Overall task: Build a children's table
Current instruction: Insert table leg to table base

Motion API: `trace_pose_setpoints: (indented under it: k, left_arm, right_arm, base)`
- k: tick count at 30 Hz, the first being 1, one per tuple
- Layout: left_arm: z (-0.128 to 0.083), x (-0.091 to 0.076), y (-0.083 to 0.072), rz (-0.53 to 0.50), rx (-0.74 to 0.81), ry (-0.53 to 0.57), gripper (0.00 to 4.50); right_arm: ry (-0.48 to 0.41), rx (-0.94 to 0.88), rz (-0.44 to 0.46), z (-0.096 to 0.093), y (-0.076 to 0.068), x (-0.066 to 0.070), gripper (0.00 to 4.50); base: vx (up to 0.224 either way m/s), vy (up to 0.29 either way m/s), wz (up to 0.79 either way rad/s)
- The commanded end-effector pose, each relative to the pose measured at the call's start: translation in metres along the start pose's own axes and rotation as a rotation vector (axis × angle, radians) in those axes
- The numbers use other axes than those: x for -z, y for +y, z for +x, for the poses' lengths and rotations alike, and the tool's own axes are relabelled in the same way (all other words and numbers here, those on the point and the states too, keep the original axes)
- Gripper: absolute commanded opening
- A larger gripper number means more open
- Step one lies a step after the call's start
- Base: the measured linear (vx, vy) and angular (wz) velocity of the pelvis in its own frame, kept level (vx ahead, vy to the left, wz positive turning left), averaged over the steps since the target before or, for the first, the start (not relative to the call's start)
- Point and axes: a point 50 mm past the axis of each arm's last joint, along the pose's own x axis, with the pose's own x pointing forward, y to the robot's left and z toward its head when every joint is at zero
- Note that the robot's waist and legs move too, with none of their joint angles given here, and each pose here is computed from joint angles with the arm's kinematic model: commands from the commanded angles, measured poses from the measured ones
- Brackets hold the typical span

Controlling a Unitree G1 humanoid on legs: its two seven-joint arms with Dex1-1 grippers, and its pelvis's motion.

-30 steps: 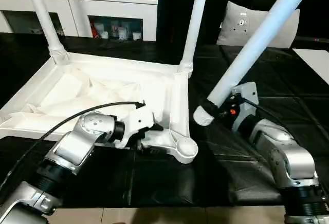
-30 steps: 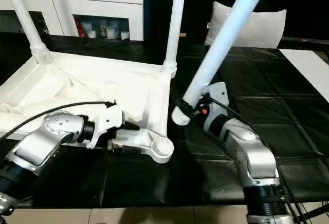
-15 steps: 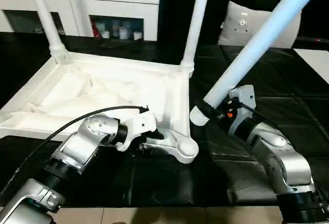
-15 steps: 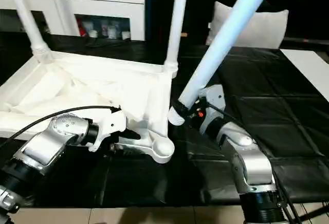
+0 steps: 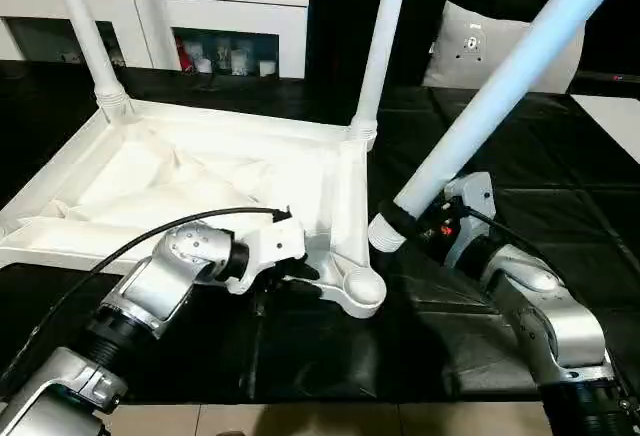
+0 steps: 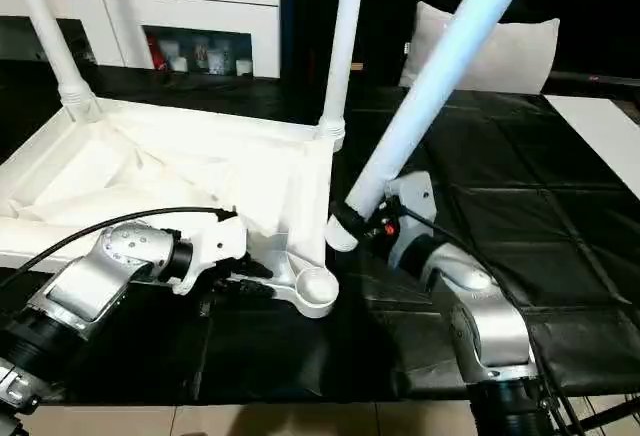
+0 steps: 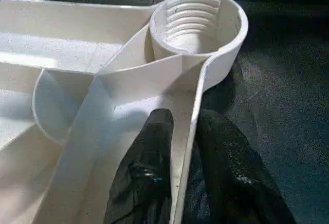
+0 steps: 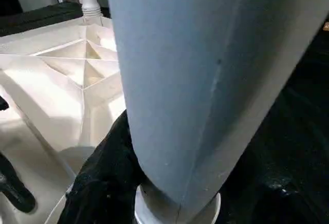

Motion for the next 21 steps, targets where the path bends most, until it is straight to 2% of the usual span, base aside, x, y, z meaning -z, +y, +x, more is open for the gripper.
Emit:
trace_pose_setpoints:
  k: [1, 5, 6, 18, 21]
  left_arm:
    - [0.0, 0.004, -0.001, 0.005, -0.006, 0.021, 0.7]
    - [0.0, 0.006, 0.0, 0.007, -0.019, 0.032, 0.52]
    - [0.0, 0.007, 0.0, 0.008, -0.021, 0.041, 0.33]
    - [0.004, 0.015, 0.01, -0.084, -0.145, 0.097, 0.0]
    - [0.006, 0.009, 0.011, -0.175, -0.165, 0.068, 0.0]
  right_arm:
    - [-0.02, 0.01, 0.002, -0.003, -0.002, -0.006, 1.85]
    - [-0.029, 0.017, 0.01, -0.002, -0.002, -0.006, 1.85]
    - [-0.03, 0.023, 0.014, -0.002, -0.003, -0.007, 1.85]
    - [-0.025, 0.046, -0.036, 0.003, -0.008, -0.006, 1.85]
    - [-0.039, 0.04, -0.034, 0.004, -0.008, -0.01, 1.85]
  base:
    - [0.0, 0.0, 0.0]
    - [0.0, 0.0, 0.0]
    - [0.0, 0.0, 0.0]
    - [0.0, 0.0, 0.0]
    - [0.0, 0.0, 0.0]
